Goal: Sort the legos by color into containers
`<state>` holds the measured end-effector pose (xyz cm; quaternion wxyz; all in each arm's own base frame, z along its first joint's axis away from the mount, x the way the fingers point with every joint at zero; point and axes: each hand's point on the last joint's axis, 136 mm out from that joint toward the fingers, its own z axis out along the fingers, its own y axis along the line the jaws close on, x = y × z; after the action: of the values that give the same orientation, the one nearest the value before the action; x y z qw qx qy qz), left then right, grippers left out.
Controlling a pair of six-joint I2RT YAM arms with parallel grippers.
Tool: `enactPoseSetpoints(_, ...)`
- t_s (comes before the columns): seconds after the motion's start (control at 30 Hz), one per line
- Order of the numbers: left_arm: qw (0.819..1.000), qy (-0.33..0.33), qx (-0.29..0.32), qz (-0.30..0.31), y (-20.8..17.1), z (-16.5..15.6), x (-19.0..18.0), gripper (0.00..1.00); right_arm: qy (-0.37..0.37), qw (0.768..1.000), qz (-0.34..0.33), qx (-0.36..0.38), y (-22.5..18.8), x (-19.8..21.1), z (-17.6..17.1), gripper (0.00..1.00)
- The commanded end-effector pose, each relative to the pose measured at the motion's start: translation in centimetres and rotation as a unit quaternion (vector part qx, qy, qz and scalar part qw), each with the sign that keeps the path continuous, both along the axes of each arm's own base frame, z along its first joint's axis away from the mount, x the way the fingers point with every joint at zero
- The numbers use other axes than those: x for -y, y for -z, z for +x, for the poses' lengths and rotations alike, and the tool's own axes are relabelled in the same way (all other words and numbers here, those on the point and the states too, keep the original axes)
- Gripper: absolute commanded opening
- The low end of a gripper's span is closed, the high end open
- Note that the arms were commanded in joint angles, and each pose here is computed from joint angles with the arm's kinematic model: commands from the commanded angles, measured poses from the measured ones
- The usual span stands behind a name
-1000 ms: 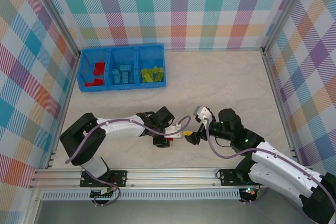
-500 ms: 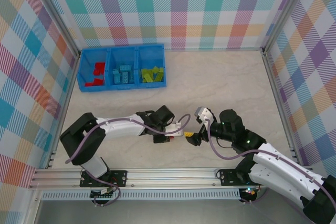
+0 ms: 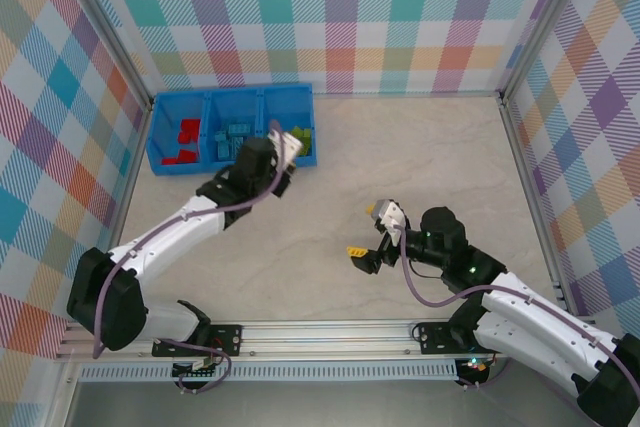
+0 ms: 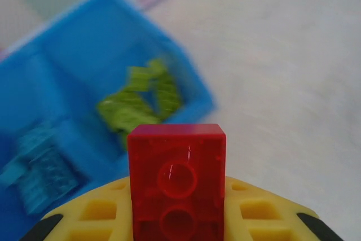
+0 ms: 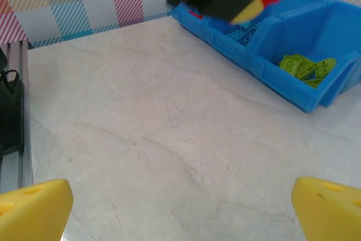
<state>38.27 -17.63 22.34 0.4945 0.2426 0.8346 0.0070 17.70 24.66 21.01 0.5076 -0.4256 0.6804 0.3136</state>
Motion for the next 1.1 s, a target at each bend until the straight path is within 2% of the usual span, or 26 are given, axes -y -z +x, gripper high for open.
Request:
enactPoseSetpoints(0.0, 0.980, -0.181, 0.006, -0.077, -2.0, 3.7, -7.0, 0.12, -0.019, 0.999, 0.021, 0.020, -1.1, -0.6, -0.2, 1.00)
enactPoseSetpoints(0.1, 0.954, -0.277, -0.009, -0.115, -1.5, 6.5, -12.6, 0.12, -0.018, 0.999, 0.025, 0.021, -1.1, -0.6, -0.3, 1.00)
enactPoseSetpoints(0.17, 0.929, -0.341, -0.022, -0.143, -0.8, 8.2, -16.6, 0.12, -0.016, 0.999, 0.027, 0.021, -1.1, -0.4, -0.3, 1.00)
enactPoseSetpoints(0.27, 0.899, -0.397, -0.049, -0.175, 1.0, 10.4, -20.9, 0.12, -0.013, 0.999, 0.027, 0.023, -1.1, -0.3, -0.4, 1.00)
enactPoseSetpoints(0.43, 0.872, -0.454, -0.076, -0.169, 3.9, 13.2, -26.1, 0.14, -0.010, 0.999, 0.029, 0.023, -1.4, 0.0, -0.5, 1.00)
enactPoseSetpoints(0.53, 0.856, -0.469, -0.105, -0.189, 6.1, 14.1, -28.5, 0.19, -0.012, 0.999, 0.032, 0.017, -1.5, 0.1, -0.8, 1.00)
enactPoseSetpoints(0.6, 0.852, -0.468, -0.124, -0.198, 7.3, 14.6, -29.2, 0.32, -0.009, 0.999, 0.035, 0.017, -1.5, 0.1, -0.7, 1.00)
enactPoseSetpoints(0.67, 0.856, -0.458, -0.131, -0.200, 7.8, 15.1, -29.4, 0.42, -0.007, 0.999, 0.036, 0.015, -1.6, 0.1, -0.7, 1.00)
enactPoseSetpoints(0.8, 0.860, -0.458, -0.116, -0.195, 6.5, 15.1, -30.0, 0.45, -0.004, 0.999, 0.036, 0.016, -1.8, 0.0, -0.3, 1.00)
enactPoseSetpoints(0.9, 0.856, -0.453, -0.091, -0.234, 4.1, 14.2, -29.2, 0.47, 0.018, 0.999, 0.033, 0.027, -1.8, 0.1, 0.6, 1.00)
enactPoseSetpoints(1.0, 0.851, -0.432, -0.061, -0.292, 1.1, 12.5, -27.3, 0.53, 0.092, 0.995, 0.028, 0.040, -1.5, 1.4, 2.9, 1.00)
enactPoseSetpoints(1.07, 0.862, -0.401, -0.043, -0.308, -0.6, 11.0, -24.7, 0.55, 0.163, 0.985, 0.013, 0.051, -1.0, 3.0, 4.8, 1.00)
